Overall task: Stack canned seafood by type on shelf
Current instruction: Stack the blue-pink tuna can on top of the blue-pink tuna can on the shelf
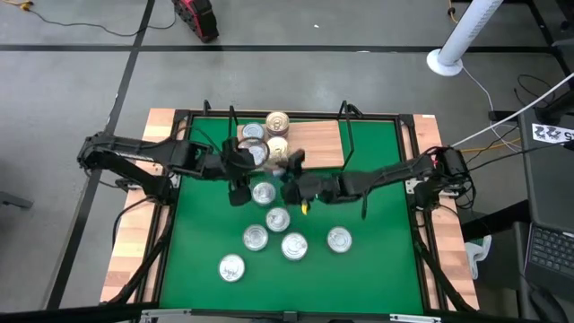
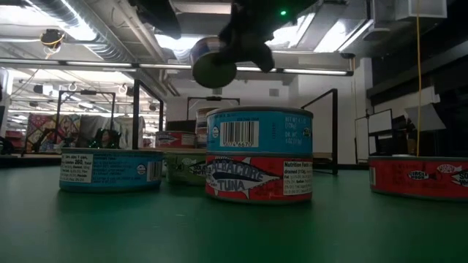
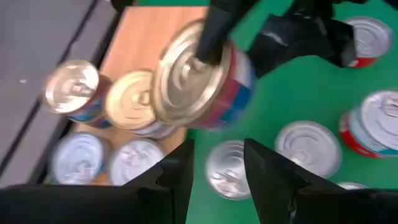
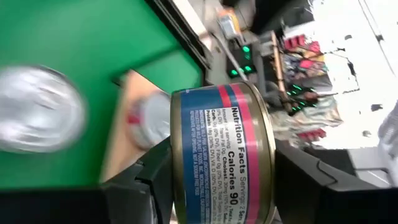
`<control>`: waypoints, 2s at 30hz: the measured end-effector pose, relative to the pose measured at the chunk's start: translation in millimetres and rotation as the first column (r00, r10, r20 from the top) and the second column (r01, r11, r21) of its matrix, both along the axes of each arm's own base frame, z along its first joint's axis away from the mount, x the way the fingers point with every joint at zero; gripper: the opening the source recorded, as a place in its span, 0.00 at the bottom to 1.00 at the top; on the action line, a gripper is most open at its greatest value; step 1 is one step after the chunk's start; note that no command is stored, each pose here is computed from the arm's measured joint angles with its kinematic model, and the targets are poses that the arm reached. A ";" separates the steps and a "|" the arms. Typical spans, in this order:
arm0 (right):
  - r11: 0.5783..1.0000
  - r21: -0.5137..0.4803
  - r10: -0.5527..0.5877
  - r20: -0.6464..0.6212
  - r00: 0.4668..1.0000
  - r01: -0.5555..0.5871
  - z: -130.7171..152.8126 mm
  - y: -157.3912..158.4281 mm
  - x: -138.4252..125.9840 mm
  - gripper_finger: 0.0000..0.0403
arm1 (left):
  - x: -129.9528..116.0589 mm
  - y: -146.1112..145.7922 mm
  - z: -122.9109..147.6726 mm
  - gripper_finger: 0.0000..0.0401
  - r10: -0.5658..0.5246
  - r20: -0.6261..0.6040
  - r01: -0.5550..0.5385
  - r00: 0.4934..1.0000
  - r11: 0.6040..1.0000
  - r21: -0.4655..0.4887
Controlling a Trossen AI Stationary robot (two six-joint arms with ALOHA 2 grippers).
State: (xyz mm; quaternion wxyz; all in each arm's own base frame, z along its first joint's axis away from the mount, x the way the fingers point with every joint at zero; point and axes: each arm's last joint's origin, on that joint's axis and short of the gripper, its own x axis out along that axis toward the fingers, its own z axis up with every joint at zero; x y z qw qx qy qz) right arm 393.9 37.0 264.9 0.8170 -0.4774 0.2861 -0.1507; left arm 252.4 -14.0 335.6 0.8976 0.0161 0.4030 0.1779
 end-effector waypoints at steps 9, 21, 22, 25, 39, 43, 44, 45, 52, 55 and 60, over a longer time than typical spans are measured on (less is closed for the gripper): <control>0.998 -0.020 -0.066 -0.004 0.998 0.066 13.3 -84.9 4.9 0.50 | -5.5 21.7 5.7 0.33 0.017 -0.010 -0.016 1.000 0.998 0.061; 0.997 0.072 -0.001 0.078 0.997 -0.004 18.0 -167.4 -8.7 0.51 | -6.8 46.0 6.3 0.33 0.061 -0.032 -0.057 0.998 0.992 0.108; 0.997 0.077 0.006 0.079 0.997 -0.012 17.4 -170.8 -9.4 0.51 | -7.0 47.5 6.3 0.33 0.066 -0.032 -0.062 0.997 0.992 0.109; 0.997 0.070 0.021 0.081 0.997 -0.026 12.0 -179.8 -7.8 0.51 | -7.5 51.2 6.3 0.33 0.081 -0.032 -0.077 0.996 0.991 0.109; 0.999 -0.047 0.013 -0.025 1.000 -0.015 -24.8 -189.3 9.1 0.51 | -7.5 56.4 6.3 0.33 0.101 -0.026 -0.098 0.994 0.989 0.109; 0.999 -0.047 -0.003 -0.033 0.999 0.001 -28.6 -194.1 8.7 0.51 | -7.5 56.4 6.3 0.33 0.101 -0.026 -0.098 0.995 0.989 0.109; 0.999 -0.048 -0.005 -0.033 0.999 0.004 -28.6 -194.1 8.7 0.51 | -7.5 56.4 6.3 0.33 0.101 -0.026 -0.098 0.995 0.989 0.108; 0.999 -0.048 -0.007 -0.033 0.999 0.006 -28.7 -194.8 8.5 0.51 | -7.5 56.4 6.3 0.33 0.101 -0.026 -0.098 0.995 0.989 0.108; 0.999 -0.032 -0.002 -0.034 0.999 0.001 -29.2 -206.5 3.7 0.51 | -7.5 56.4 6.3 0.33 0.101 -0.025 -0.098 0.995 0.989 0.108; 1.000 -0.030 -0.006 -0.030 1.000 0.005 -29.0 -211.0 1.9 0.51 | -7.5 56.4 6.2 0.33 0.101 -0.026 -0.098 0.995 0.989 0.108; 1.000 -0.018 0.021 -0.027 0.999 -0.021 -29.2 -212.5 1.3 0.52 | -7.5 56.4 6.2 0.33 0.101 -0.026 -0.098 0.995 0.989 0.108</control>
